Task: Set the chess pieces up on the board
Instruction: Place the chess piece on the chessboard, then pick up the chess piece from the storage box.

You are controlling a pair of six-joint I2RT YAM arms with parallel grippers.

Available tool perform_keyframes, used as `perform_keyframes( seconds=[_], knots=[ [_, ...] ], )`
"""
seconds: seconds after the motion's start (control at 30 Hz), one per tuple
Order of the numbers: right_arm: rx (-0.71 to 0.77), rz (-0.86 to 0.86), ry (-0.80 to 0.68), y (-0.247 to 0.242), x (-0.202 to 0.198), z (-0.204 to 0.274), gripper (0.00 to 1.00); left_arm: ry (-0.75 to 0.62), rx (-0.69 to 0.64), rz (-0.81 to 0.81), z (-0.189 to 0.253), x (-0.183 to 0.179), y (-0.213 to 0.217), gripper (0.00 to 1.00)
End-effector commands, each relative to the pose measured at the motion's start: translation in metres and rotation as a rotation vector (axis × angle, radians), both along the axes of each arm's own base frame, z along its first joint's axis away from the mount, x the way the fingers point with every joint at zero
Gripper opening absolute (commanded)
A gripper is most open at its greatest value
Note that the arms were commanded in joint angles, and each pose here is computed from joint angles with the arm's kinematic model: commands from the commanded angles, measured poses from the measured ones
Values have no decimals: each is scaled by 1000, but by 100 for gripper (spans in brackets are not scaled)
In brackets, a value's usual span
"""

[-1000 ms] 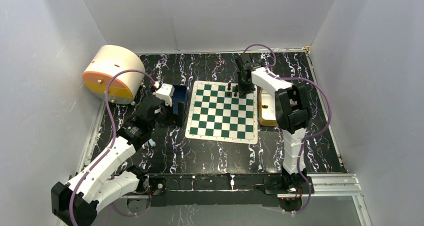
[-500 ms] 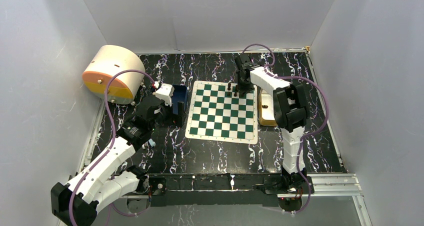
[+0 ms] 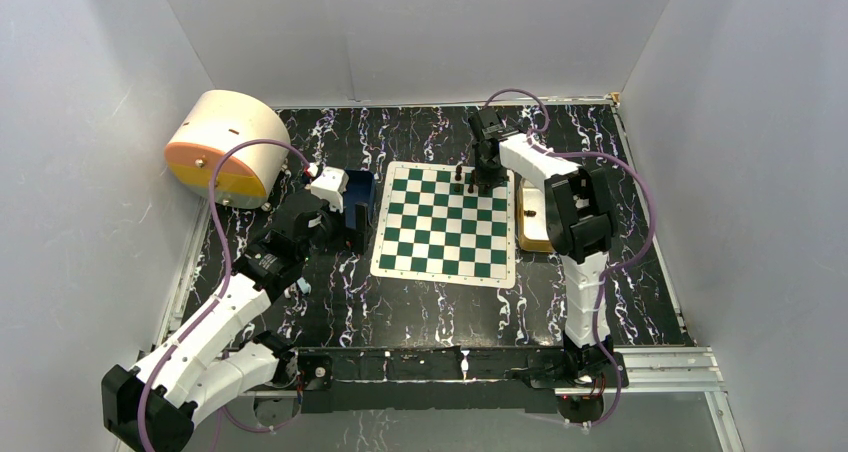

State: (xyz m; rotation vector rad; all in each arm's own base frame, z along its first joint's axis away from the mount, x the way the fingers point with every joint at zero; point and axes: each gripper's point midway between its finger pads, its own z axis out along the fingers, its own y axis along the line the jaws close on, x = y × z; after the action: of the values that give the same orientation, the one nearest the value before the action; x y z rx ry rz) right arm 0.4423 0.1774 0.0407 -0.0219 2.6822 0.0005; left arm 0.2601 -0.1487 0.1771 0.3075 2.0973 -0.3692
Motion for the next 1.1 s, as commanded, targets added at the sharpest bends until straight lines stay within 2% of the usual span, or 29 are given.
perform_keyframes(
  seconds=[0.0, 0.33, 0.7, 0.97, 1.07],
  knots=[
    [-9, 1, -30, 3, 9, 8, 31, -34, -6, 12, 8, 2, 4, 94],
    [7, 8, -36, 5, 9, 20, 35, -32, -4, 13, 7, 2, 4, 94],
    [27, 28, -63, 1, -6, 54, 38, -30, -7, 10, 7, 2, 3, 94],
    [7, 13, -133, -20, -13, 90, 38, -27, -9, 7, 6, 2, 2, 94],
    [-52, -14, -167, -39, -11, 99, 38, -27, -10, 6, 7, 1, 2, 94]
  ],
)
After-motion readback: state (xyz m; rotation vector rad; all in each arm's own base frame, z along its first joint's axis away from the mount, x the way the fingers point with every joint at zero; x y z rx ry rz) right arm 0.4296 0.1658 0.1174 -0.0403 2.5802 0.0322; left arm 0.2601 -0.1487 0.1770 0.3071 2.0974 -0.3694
